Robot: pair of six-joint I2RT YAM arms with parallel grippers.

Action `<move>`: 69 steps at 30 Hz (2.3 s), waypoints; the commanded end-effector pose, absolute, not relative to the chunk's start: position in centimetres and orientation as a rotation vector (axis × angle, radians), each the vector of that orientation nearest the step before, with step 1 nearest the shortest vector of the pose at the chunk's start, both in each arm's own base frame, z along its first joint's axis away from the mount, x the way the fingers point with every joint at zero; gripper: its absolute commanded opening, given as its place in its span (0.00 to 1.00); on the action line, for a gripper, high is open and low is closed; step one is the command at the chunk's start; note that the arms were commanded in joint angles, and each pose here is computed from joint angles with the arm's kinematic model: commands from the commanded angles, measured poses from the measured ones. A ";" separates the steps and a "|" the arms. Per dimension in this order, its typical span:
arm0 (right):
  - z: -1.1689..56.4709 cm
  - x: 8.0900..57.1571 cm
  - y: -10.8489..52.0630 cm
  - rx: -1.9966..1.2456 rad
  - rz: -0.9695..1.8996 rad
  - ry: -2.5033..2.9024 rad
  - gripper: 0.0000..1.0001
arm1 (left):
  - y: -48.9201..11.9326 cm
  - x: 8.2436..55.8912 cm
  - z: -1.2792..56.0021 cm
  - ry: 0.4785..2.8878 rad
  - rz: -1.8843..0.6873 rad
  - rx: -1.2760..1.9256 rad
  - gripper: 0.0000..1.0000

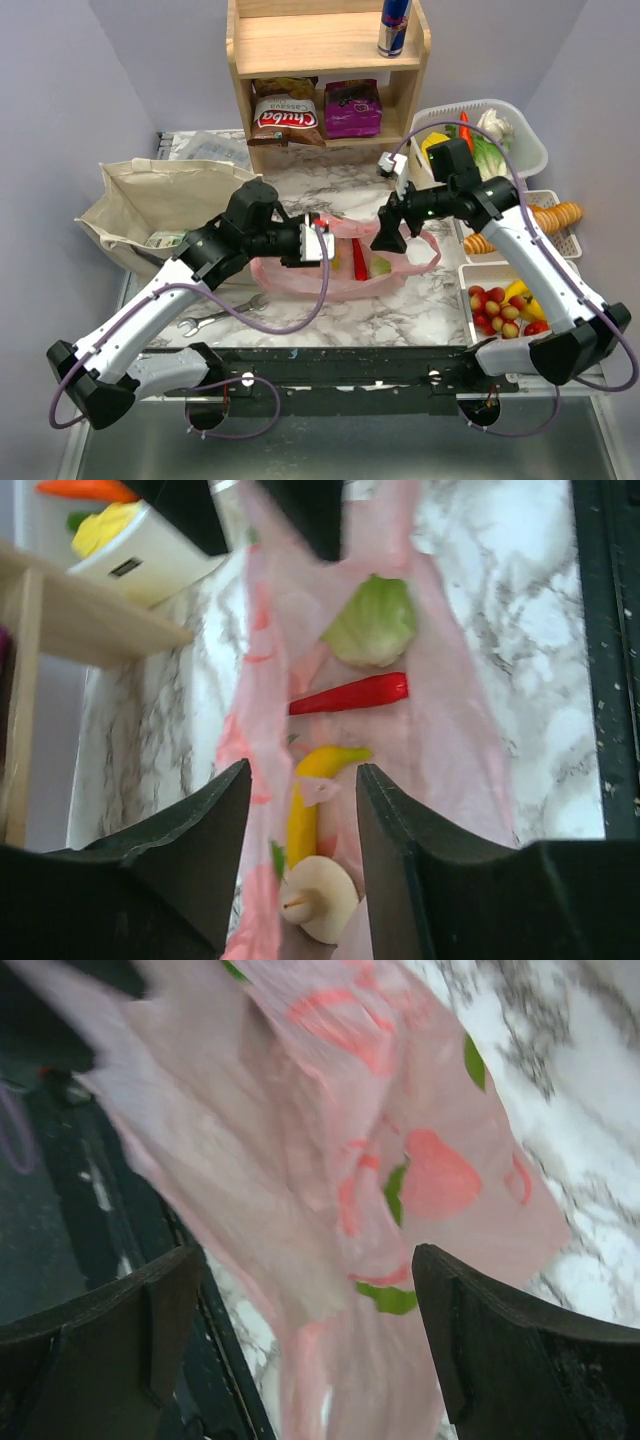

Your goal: Untie the knot of the grocery bags and take out the mixed food

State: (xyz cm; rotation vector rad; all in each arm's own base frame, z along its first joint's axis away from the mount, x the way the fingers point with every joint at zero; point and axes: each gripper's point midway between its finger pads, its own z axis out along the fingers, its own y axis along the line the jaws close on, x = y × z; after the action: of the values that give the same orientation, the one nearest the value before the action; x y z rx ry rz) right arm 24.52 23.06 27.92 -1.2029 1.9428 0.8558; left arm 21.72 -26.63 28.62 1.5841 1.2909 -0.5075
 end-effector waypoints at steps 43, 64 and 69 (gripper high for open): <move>22.0 29.5 18.1 -1.085 0.629 2.219 0.01 | -26.2 26.0 8.1 1.602 -0.469 2.183 0.05; 26.6 25.7 20.0 -1.022 0.816 2.008 0.56 | -33.5 18.1 29.4 1.132 -0.879 1.559 0.00; 30.7 25.1 20.6 -1.007 0.842 1.886 0.80 | -33.2 17.3 32.2 1.138 -0.928 1.503 0.00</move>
State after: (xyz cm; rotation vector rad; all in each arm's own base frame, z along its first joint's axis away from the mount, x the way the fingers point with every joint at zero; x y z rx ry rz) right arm 25.41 19.49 26.77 -1.0140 2.0248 0.7905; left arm 19.05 -32.88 27.72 1.5720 1.2115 -0.8197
